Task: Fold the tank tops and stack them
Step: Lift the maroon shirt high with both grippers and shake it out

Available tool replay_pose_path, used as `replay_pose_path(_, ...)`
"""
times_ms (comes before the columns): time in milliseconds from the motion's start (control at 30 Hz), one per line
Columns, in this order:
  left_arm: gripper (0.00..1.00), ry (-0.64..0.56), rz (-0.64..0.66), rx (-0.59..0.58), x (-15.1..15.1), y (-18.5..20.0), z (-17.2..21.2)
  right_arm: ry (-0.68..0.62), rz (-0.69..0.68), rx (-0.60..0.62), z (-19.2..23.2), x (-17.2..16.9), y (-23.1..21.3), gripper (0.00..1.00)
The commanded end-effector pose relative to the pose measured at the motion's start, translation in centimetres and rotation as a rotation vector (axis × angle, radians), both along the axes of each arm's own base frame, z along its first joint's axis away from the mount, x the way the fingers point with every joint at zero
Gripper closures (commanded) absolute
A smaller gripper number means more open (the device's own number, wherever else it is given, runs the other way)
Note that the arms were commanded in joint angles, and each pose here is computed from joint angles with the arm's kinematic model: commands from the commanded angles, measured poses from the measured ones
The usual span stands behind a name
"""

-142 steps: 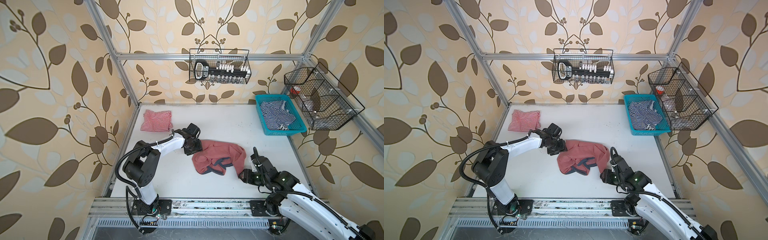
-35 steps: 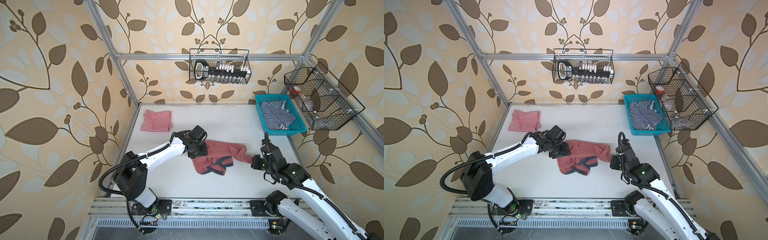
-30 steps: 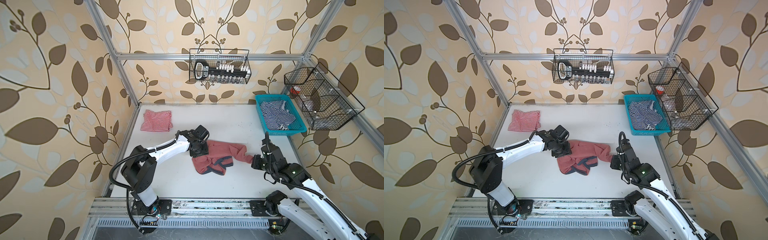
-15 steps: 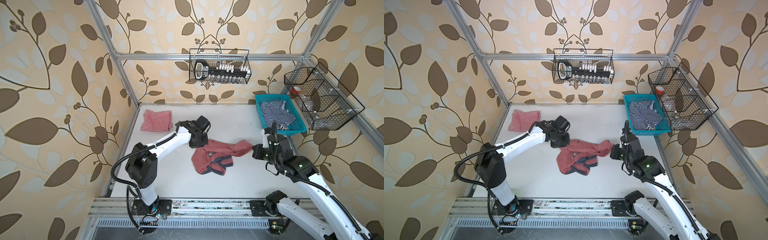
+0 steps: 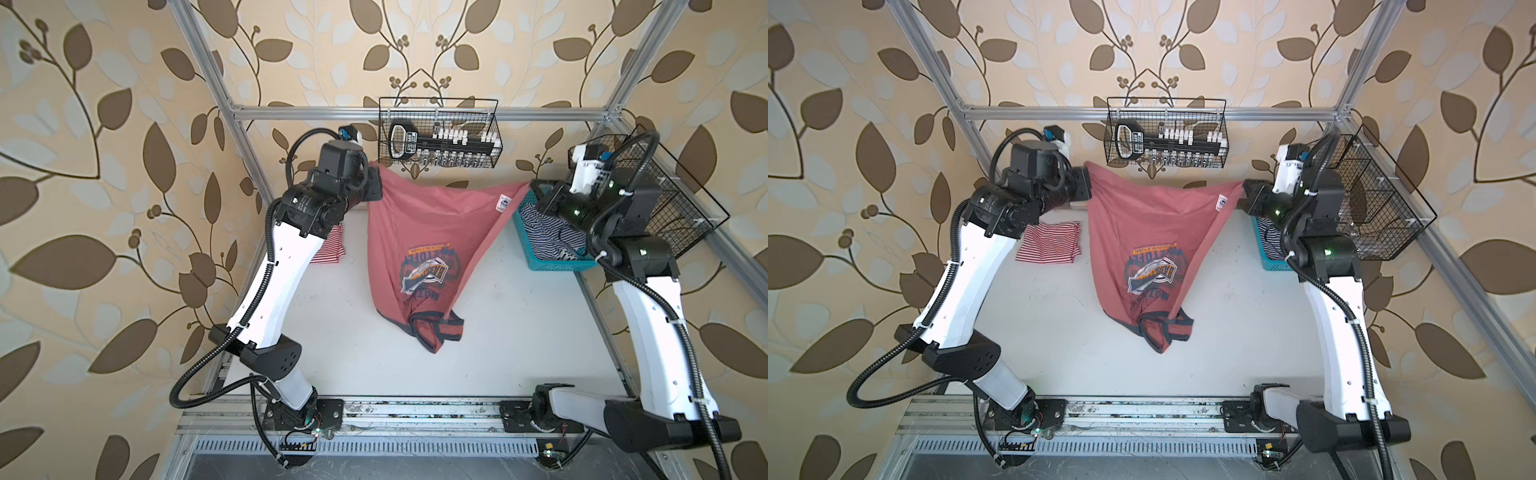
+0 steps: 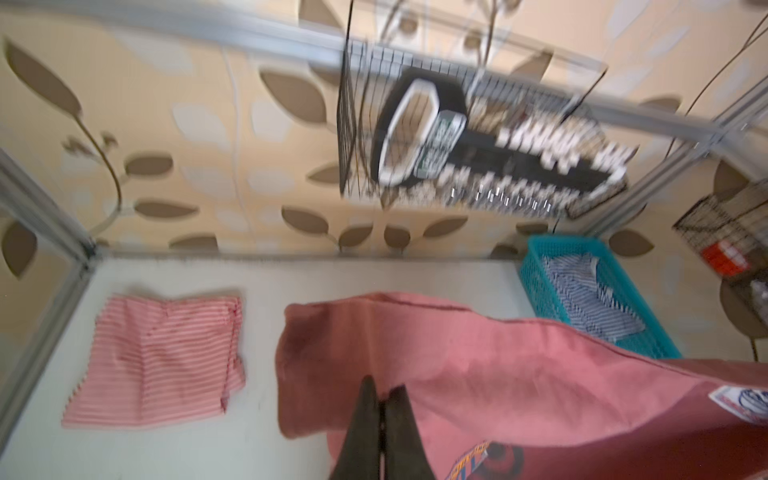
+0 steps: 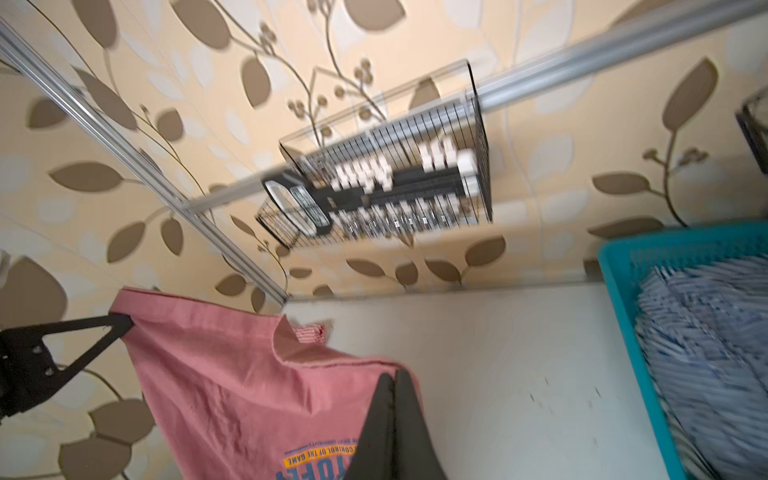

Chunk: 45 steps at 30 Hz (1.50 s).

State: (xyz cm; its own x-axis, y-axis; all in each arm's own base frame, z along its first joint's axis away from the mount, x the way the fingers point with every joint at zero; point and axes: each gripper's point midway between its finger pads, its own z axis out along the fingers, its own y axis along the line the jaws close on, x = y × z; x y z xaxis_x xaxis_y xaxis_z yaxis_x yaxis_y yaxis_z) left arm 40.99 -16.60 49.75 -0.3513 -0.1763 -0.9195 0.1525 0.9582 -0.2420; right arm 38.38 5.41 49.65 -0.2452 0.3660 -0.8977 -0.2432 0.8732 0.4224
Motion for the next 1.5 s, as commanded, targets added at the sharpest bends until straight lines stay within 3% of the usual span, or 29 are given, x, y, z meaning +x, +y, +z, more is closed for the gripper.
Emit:
replay_pose_path(0,1.00,-0.189,0.026,0.082,0.0,1.3,5.8,-0.154,0.140,0.058,5.8,0.2,1.4,1.00)
replay_pose_path(167,1.00,-0.341,0.002,0.041,-2.8,2.1,10.6,-0.286,0.221,0.075,11.0,-1.7,2.0,1.00)
replay_pose_path(500,1.00,-0.357,-0.212,-0.136,-12.9,2.7,8.0,-0.412,0.310,0.051,12.2,-11.8,3.7,1.00)
replay_pose_path(733,1.00,-0.373,-0.255,-0.188,-15.9,3.3,9.1,-0.442,0.311,0.026,12.4,-14.9,4.0,1.00)
replay_pose_path(933,1.00,-0.312,-0.134,-0.072,-11.7,3.7,6.8,-0.360,0.285,0.031,10.8,-10.4,3.4,1.00)
replay_pose_path(1133,1.00,-0.242,-0.027,0.064,-3.6,2.9,5.4,-0.266,0.266,0.053,8.7,-2.2,2.5,1.00)
replay_pose_path(1333,1.00,-0.265,0.042,-0.071,3.2,5.7,8.0,-0.242,0.337,0.151,9.7,4.6,2.7,1.00)
replay_pose_path(1467,1.00,-0.392,0.039,-0.208,4.0,7.3,11.7,-0.335,0.400,0.210,12.7,5.8,3.0,1.00)
